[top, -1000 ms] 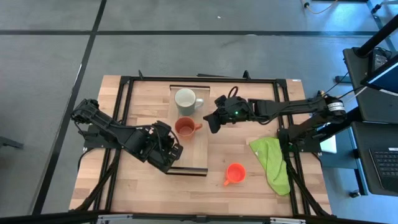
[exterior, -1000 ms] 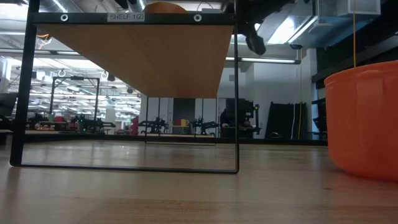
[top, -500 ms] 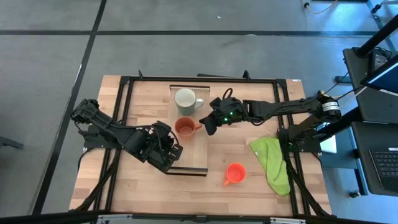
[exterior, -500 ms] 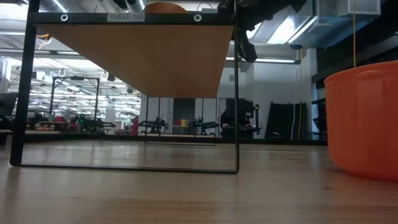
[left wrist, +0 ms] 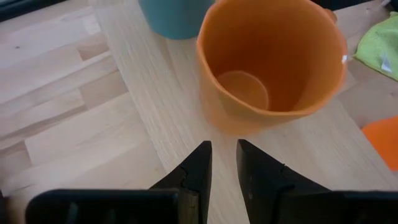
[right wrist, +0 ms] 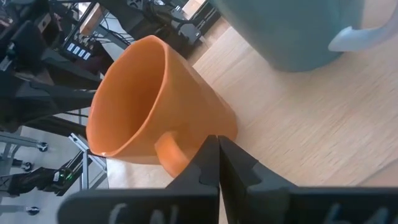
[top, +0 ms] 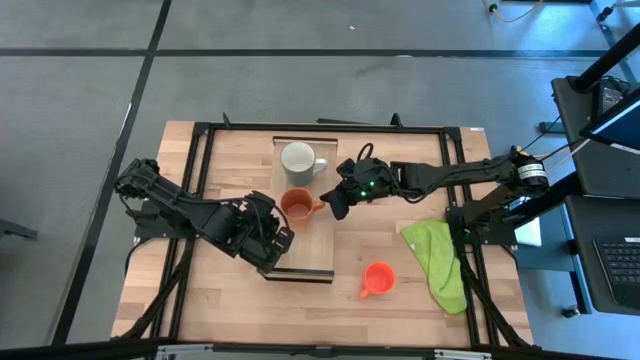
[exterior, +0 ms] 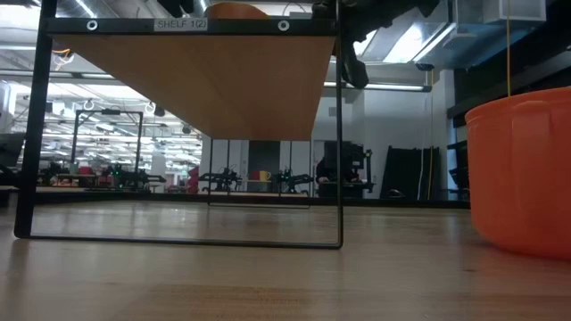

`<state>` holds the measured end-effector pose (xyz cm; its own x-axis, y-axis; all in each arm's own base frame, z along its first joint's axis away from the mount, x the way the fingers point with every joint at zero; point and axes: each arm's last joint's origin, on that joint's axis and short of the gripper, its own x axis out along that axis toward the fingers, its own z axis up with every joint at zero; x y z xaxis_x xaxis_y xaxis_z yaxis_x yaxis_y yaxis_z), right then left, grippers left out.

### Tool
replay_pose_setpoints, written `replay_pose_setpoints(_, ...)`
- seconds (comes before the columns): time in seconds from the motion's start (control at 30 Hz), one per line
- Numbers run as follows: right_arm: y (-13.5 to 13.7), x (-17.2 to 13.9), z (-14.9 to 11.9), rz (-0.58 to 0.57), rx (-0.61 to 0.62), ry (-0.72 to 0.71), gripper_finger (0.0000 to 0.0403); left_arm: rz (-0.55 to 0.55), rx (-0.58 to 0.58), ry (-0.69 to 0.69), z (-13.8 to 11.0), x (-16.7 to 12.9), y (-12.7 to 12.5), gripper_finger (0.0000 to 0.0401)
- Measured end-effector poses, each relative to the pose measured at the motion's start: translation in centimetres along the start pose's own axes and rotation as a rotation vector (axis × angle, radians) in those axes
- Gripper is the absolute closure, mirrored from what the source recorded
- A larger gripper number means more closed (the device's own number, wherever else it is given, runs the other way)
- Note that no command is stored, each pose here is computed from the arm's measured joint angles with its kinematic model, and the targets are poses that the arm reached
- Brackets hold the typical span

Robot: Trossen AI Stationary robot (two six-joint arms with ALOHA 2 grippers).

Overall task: Stack small to large cups/mugs on shelf
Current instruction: Put the dark orange mug on the shelf

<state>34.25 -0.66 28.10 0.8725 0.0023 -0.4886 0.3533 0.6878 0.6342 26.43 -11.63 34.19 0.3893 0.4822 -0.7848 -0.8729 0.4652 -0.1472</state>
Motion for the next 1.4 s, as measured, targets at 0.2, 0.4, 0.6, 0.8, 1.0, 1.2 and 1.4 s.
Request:
replay_pose_setpoints(0.2,0.1,0.0,-0.1,0.007,-0.007,0.008,0.0403,0.004,0.007,0.002,0.1,0.1,0.0,0.0332)
replay_pose_setpoints(0.4,0.2,0.0,-0.2,0.011,-0.022,0.011,0.0403,0.013,0.007,-0.006,0.5,0.4,0.0,0.0332)
replay_pose_setpoints(0.6,0.2,0.0,-0.2,0.012,-0.022,0.01,0.0403,0.025,0.02,-0.009,1.0,0.7,0.1,0.0332)
replay_pose_setpoints(0.8,0.2,0.0,-0.2,0.012,-0.025,0.009,0.0403,0.033,0.028,-0.011,1.3,1.0,0.2,0.0332)
replay_pose_setpoints(1.0,0.2,0.0,-0.2,0.012,-0.025,0.009,0.0403,0.044,0.042,-0.019,1.7,1.2,0.2,0.0332)
replay_pose_setpoints(1.2,0.2,0.0,-0.2,0.012,-0.025,0.01,0.0403,0.054,0.061,-0.021,2.1,1.5,0.3,0.0332)
replay_pose_setpoints(1.4,0.1,0.0,-0.2,-0.018,-0.04,-0.011,0.0402,0.042,0.078,0.032,1.7,1.3,0.2,0.0332)
